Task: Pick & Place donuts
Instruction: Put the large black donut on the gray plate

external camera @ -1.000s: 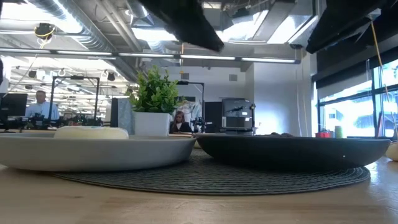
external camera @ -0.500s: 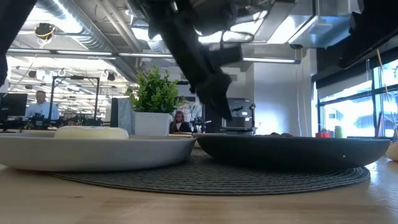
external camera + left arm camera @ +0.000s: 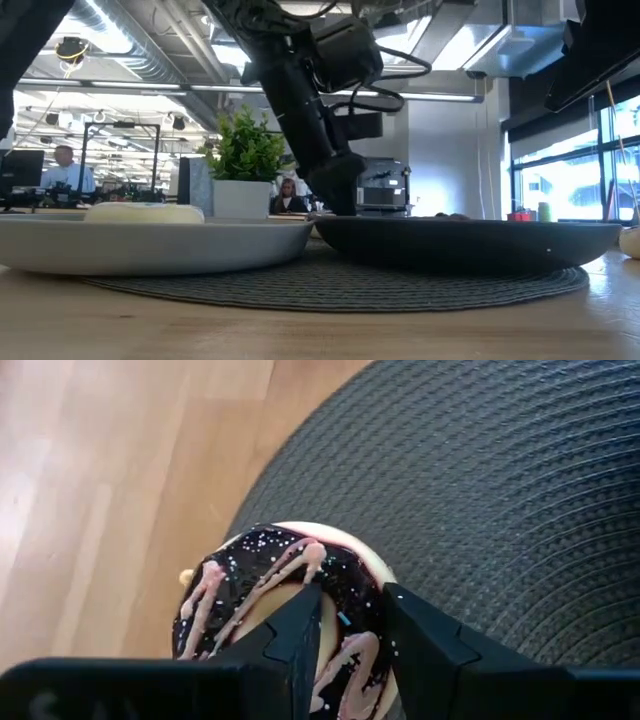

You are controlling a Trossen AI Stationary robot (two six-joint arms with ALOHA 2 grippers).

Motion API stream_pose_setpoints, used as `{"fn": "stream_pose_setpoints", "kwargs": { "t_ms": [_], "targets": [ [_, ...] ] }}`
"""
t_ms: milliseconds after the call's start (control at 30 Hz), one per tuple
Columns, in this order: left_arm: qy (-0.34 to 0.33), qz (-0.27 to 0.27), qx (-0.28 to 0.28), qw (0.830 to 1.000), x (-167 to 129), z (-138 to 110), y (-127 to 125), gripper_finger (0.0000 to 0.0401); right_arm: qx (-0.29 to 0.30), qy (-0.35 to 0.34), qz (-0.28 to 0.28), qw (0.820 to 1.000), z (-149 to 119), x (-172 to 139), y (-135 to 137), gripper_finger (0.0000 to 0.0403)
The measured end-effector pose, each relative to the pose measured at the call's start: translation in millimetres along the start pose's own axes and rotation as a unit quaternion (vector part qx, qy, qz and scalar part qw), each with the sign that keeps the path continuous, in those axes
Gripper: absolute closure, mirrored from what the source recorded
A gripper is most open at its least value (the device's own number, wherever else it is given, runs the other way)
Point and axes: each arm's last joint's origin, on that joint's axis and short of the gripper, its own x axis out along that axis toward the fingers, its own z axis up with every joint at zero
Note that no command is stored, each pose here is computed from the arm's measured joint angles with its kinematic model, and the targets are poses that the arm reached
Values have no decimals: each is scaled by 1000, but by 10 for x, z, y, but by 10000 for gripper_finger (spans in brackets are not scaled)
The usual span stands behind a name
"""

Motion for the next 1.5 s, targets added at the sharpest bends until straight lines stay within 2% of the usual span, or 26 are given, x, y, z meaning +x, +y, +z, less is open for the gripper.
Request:
{"fn": "stream_pose_setpoints", "kwargs": {
  "t_ms": [167, 367, 533, 667, 833, 1033, 1200, 1333, 1500],
  "targets": [
    [4, -2, 2, 1000, -4, -8, -8, 321, 0, 0, 0, 1000, 0, 0, 0, 320],
    [4, -4, 3, 1000, -15, -10, -17, 386, 1, 0, 0, 1000, 0, 0, 0, 320],
    [2, -4, 0, 1000, -55, -1, -14, 392, 1, 0, 0, 1000, 0, 0, 1, 320],
    [-18, -5, 8, 1000, -245, 59, -16, 396, 1, 0, 1, 1000, 0, 1, 1, 320],
    [-59, -18, 24, 998, -716, 147, -83, 397, 1, 0, 1, 1000, 0, 1, 1, 320],
    [-60, -96, 122, 986, -1388, -33, -563, 398, 1, 0, 0, 1000, 0, 2, 2, 320],
    [-62, -143, 123, 980, -1712, -258, -1054, 398, 2, -6, -1, 1000, 3, 2, 2, 320],
    [-58, -135, 110, 983, -1753, -417, -1343, 399, 2, -14, -5, 1000, 9, 2, 0, 320],
    [-42, -103, 94, 989, -1584, -520, -1515, 399, 7, -17, 2, 1000, 17, 3, 14, 320]
  ]
}}
